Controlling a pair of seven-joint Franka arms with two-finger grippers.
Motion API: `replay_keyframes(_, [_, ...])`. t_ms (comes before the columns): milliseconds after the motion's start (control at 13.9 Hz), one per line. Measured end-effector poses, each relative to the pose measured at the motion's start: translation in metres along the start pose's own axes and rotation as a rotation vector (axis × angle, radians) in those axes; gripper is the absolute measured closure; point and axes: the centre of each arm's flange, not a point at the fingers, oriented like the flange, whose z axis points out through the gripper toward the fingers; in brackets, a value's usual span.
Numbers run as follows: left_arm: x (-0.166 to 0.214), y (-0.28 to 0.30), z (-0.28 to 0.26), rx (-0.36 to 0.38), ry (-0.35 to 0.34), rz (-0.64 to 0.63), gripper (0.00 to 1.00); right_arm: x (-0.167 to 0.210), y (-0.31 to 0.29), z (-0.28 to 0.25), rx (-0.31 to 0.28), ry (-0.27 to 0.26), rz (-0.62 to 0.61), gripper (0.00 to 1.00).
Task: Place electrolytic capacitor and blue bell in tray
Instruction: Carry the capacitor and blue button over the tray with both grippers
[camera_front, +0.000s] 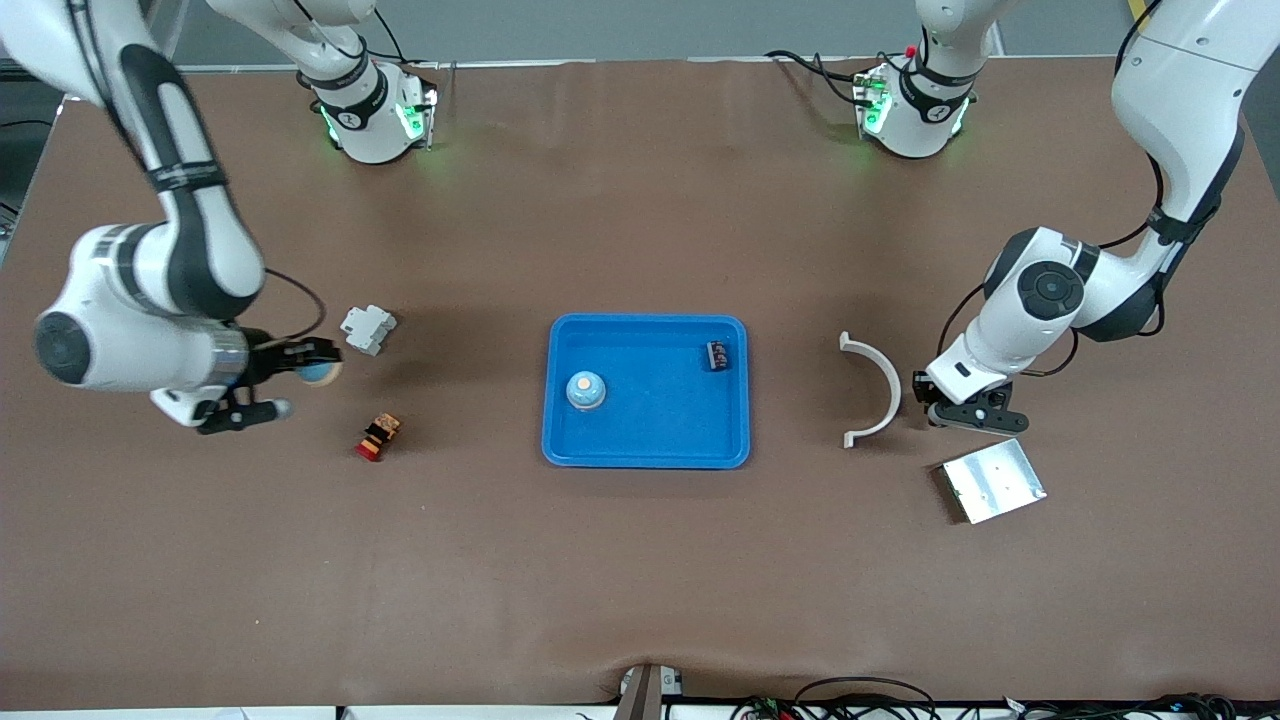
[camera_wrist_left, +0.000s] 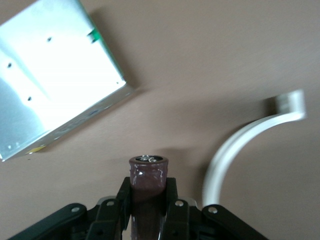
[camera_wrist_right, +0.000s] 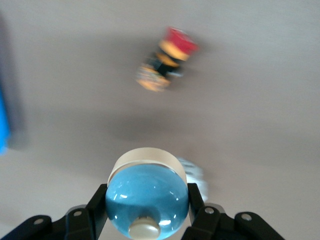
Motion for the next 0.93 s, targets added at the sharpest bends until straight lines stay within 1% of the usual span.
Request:
replay_keyframes(144, [0.014,0.025,-0.021,-0.003,-0.003,-0.052,0.70,0.005,-0.111,0.005,-0.040,0.046,0.029,0.33])
replay_keyframes(287, [0.024,0.052,-0.039,-0.022,0.009,-0.112,0.70,0.001,-0.213,0.036,-0.060,0.080,0.055,0.33])
replay_keyframes(431, [0.029,0.085,-0.051,-0.040,0.016,-0.160,0.70,0.004,-0.272,0.069,-0.064,0.092,0.112,0.33])
replay_keyframes(647, [0.034,0.148,-0.058,-0.053,0.001,-0.218,0.70,0.021,-0.301,0.092,-0.053,0.106,0.188,0.33])
replay_keyframes(790, [0.039,0.185,-0.062,-0.068,-0.010,-0.247,0.70,0.033,-0.299,0.101,-0.041,0.128,0.226,0.33])
replay_keyframes(934, [0.041,0.215,-0.060,-0.088,-0.022,-0.267,0.70,0.039,-0.295,0.116,-0.042,0.127,0.246,0.33])
